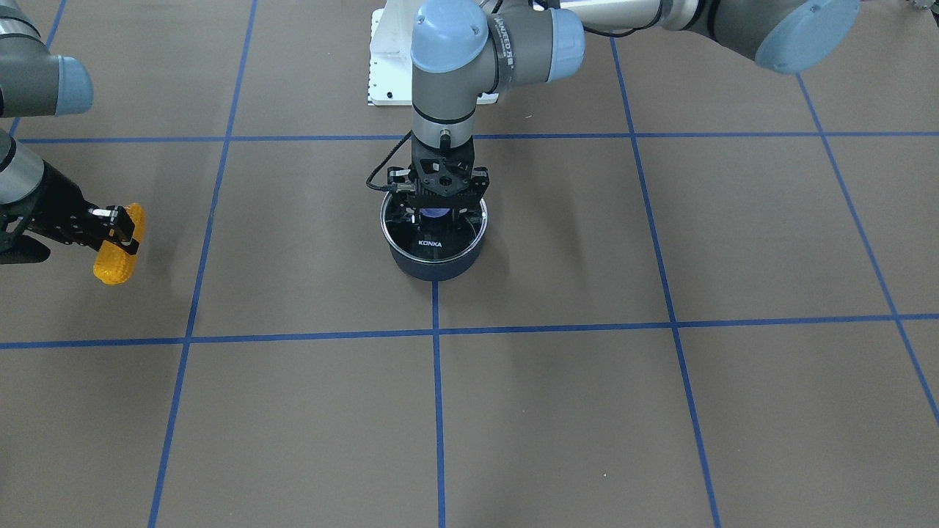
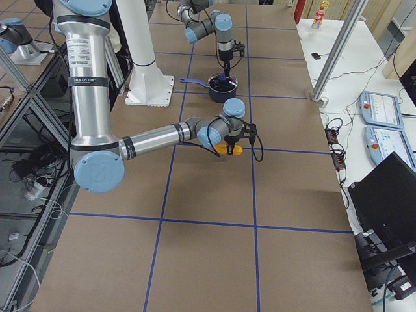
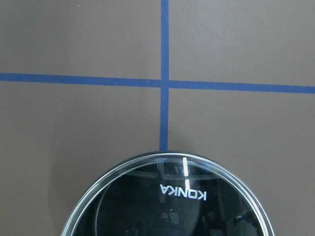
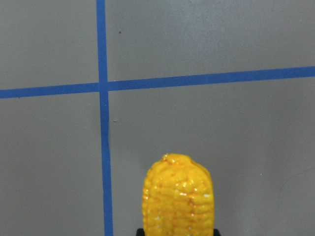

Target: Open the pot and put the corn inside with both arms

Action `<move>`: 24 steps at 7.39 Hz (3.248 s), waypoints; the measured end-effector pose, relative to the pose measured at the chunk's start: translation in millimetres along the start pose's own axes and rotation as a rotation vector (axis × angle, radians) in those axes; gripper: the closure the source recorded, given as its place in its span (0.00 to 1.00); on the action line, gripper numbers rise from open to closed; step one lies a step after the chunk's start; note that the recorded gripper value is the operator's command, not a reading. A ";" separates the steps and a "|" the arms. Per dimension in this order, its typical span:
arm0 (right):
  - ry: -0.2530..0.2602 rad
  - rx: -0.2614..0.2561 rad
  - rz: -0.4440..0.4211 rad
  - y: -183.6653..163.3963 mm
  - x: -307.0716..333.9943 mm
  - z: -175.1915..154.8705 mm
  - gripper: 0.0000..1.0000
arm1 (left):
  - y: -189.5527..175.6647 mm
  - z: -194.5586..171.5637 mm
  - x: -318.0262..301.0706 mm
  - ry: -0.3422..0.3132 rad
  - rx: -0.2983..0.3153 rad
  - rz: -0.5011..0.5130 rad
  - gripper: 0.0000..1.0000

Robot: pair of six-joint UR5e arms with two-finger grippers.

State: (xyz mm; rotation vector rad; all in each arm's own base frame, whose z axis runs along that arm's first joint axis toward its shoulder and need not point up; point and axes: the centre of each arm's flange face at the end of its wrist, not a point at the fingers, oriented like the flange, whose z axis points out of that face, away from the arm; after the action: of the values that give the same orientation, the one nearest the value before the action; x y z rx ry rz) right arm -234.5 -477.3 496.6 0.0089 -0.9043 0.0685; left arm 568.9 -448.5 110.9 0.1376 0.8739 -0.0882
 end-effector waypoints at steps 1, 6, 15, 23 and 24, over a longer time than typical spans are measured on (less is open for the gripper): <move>0.001 0.000 0.001 -0.1 0.5 0.0 0.67 | 0.0 -0.6 0.2 0.001 0.001 0.000 0.08; 0.001 0.000 0.002 -0.6 0.7 0.5 0.67 | 10.3 5.1 -1.8 -0.006 -0.010 0.006 0.15; 0.001 0.001 0.003 -2.2 -0.1 0.2 0.67 | 27.5 -20.0 -4.4 -0.003 -0.031 0.056 0.41; -0.039 0.006 0.153 -33.6 -195.4 -27.3 0.67 | 15.9 -67.2 -232.4 -0.026 0.000 0.325 0.46; -0.041 0.009 0.175 -30.8 -229.6 -30.3 0.67 | 8.4 -61.2 -273.6 -0.018 -0.003 0.349 0.46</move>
State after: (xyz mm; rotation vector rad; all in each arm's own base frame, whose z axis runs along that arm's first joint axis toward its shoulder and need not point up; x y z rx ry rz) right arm -350.3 -519.8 298.1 -0.0610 -0.9443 0.2360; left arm 348.9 -425.0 283.2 0.2841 0.8208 0.2375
